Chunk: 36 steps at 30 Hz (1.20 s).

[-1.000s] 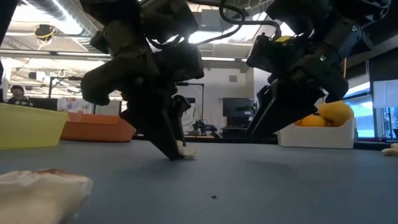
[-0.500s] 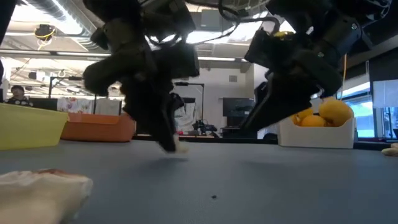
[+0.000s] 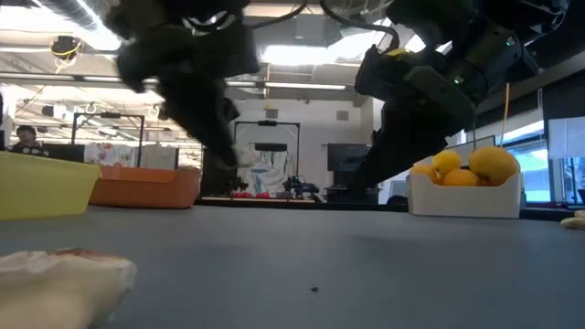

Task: Sort produce into baskets
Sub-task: Put the green mushroom into the orange bin

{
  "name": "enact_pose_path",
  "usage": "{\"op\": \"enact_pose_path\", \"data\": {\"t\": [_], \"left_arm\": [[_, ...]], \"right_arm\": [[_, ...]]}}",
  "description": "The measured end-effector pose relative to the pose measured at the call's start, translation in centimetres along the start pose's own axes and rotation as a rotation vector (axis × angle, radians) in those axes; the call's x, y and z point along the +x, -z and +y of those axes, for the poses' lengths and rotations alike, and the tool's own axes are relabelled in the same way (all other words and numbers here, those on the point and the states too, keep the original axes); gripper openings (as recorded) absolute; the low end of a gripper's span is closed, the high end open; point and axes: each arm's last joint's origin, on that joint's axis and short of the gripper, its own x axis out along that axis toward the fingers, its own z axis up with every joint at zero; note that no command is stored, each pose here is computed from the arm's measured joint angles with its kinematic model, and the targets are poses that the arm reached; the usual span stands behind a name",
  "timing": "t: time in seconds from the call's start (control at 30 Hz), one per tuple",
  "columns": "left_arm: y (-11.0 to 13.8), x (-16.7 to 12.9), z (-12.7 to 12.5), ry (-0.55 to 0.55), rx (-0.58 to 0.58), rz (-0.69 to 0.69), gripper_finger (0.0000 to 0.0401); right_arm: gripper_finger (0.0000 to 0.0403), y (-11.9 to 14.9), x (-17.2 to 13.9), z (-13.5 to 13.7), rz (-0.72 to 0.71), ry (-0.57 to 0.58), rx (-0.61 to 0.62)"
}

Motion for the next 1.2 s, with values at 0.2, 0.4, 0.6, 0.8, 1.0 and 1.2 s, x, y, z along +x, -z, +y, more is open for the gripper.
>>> {"op": "enact_pose_path", "data": {"t": [0.2, 0.4, 0.6, 0.8, 1.0, 1.2], "left_arm": [[3.3, -1.7, -0.2, -0.014, -0.091, 0.002, 0.0058], [5.6, -4.0, 0.5, -0.085, -0.184, -0.074, 0.0058], [6.2, -6.6, 2.1, -0.203, -0.279, -0.123, 0.0058], [6.4, -8.2, 3.9, -0.254, -0.355, -0.144, 0.0058], [6.8, -8.6, 5.4, -0.305, -0.409, -0.117, 0.0058], [7.0, -8.7, 6.4, -0.339, -0.444, -0.104, 0.0058]], "right_arm": [[0.0345, -0.1, 0.0, -0.1, -0.019, 0.031, 0.042], [0.0357, -0.4, 0.0, 0.0, -0.054, 0.026, 0.057], [0.0357, -0.5, 0.0, 0.0, -0.056, 0.025, 0.061], [0.0357, -0.4, 0.0, 0.0, -0.051, 0.027, 0.061], [0.0357, -0.4, 0.0, 0.0, -0.048, 0.028, 0.054], [0.0357, -0.3, 0.0, -0.1, -0.040, 0.031, 0.051]]}}
